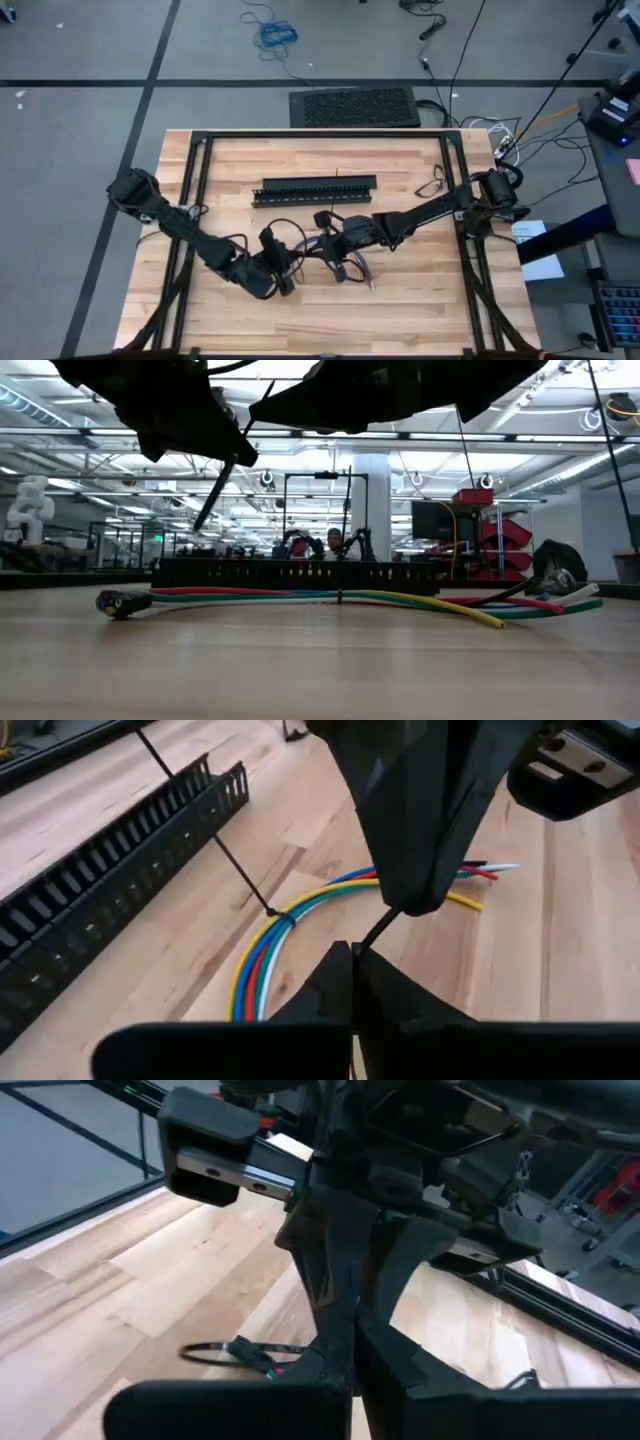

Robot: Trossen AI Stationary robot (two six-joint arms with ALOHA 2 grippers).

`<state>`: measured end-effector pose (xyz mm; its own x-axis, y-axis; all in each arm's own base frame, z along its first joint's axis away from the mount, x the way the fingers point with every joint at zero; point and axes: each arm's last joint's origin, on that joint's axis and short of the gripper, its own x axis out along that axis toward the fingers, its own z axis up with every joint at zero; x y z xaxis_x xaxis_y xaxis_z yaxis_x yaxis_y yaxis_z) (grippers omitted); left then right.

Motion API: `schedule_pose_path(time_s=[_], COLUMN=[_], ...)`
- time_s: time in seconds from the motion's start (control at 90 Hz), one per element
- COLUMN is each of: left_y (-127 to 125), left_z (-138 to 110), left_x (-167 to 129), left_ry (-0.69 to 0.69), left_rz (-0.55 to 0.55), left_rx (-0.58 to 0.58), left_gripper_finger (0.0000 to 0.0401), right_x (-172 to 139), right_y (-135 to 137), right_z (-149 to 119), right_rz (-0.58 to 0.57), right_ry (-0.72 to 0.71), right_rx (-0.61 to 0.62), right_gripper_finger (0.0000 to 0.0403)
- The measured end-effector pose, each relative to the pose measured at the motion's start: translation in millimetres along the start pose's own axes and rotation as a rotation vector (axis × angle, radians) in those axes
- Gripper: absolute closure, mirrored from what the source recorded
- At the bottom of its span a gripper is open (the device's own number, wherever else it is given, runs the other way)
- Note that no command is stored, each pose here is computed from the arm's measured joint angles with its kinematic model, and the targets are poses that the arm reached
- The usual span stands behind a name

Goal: Ziptie cables
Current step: Wrap the cables together using a zip tie

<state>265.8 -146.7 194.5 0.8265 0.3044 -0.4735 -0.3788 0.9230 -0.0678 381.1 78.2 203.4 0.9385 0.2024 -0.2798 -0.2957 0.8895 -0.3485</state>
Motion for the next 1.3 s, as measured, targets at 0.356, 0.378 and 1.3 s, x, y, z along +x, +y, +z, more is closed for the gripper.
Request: schedule_pose_path(time_s=[0.356, 0.378, 1.3], left_y=[4, 4, 18], left_z=[-1, -2, -53], left_x=[-46, -50, -67], left_ry=[-0.077, -0.087, -0.05], left_rz=[0.091, 0.096, 0.208], left_rx=[-0.038, -0.05, -0.097], left_gripper_finger=[0.04, 0.04, 0.0401], right_x=[-4, -3, 93], right_y=[-3, -3, -43], right_z=[-28, -31, -96], right_rz=[-0.08, -0.051, 0.163], right_ry=[0.315, 0.313, 0.525], right_rx=[0.001, 0.014, 0.141], right_gripper_finger=[0.0285, 0.0274, 0.0379])
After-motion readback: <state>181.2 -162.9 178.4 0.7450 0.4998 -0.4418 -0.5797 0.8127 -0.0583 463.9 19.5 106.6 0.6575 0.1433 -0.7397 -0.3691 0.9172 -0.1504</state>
